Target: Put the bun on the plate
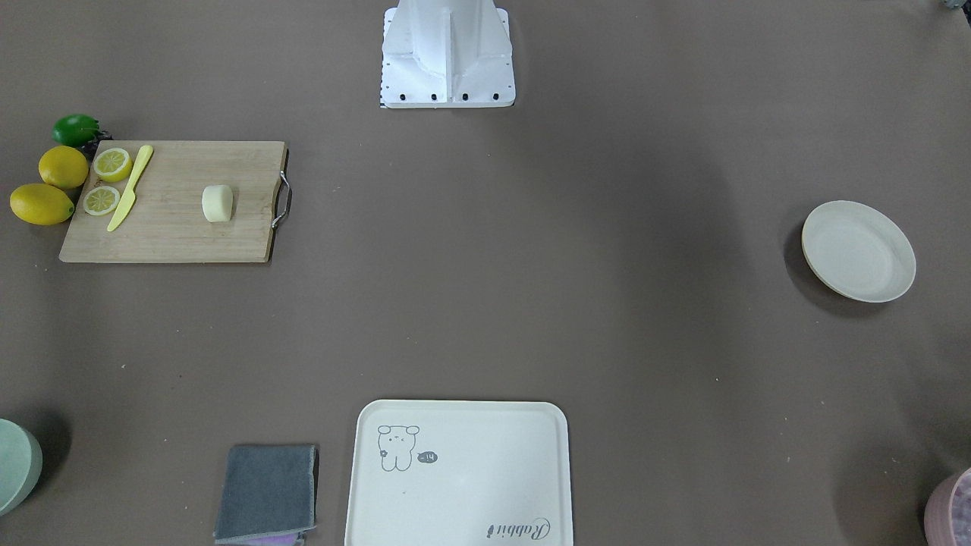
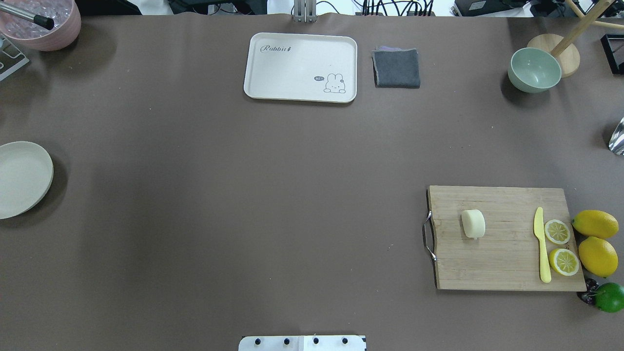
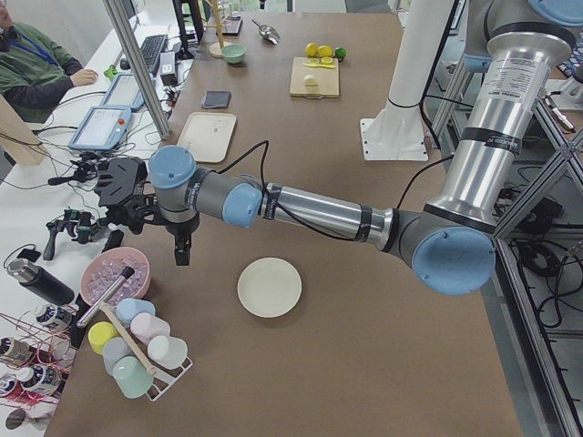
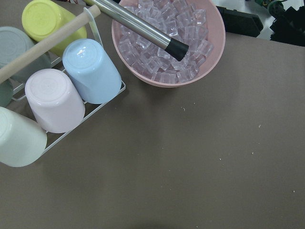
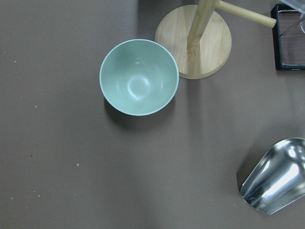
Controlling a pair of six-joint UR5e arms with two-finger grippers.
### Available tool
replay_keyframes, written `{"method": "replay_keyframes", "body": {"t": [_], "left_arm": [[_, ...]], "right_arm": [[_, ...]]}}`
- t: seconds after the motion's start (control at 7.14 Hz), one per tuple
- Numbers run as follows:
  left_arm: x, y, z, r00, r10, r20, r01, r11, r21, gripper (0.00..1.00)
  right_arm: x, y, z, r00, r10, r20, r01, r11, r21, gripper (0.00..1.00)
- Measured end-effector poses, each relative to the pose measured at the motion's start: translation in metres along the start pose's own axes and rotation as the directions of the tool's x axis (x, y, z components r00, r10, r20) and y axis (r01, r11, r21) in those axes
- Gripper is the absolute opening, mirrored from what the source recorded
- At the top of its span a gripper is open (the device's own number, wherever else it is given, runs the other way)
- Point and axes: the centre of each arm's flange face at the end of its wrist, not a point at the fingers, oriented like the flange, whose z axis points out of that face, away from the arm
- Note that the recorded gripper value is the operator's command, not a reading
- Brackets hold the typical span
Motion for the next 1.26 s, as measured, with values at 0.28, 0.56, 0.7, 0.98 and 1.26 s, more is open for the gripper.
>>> {"method": "replay_keyframes", "body": {"t": [0.28,0.56,0.7,0.98,1.26], "left_arm": [[0.002,0.001,-0.004,1.000,0.007,-0.003,-0.007,1.000,0.008,0.98],[0.005,0.000,-0.008,1.000,0.007,-0.009,-0.007,1.000,0.009,0.98],[0.009,-0.002,-0.011,1.000,0.014,-0.013,-0.014,1.000,0.016,0.98],[0.016,-0.004,-0.019,0.999,0.039,-0.017,-0.038,0.999,0.039,0.98],[0.020,-0.008,-0.021,0.999,0.050,-0.015,-0.049,0.998,0.049,0.98]], "right_arm": [[0.000,0.000,0.000,1.000,0.002,0.000,-0.002,1.000,-0.001,1.00],[-0.001,0.000,0.000,1.000,0.000,0.001,0.000,1.000,0.001,1.00],[-0.002,0.000,-0.001,1.000,-0.001,0.001,0.001,1.000,0.001,1.00],[-0.002,0.000,-0.001,1.000,0.000,0.001,0.000,1.000,0.002,1.00],[-0.001,0.000,-0.001,1.000,0.002,0.001,-0.002,1.000,0.002,1.00]]}}
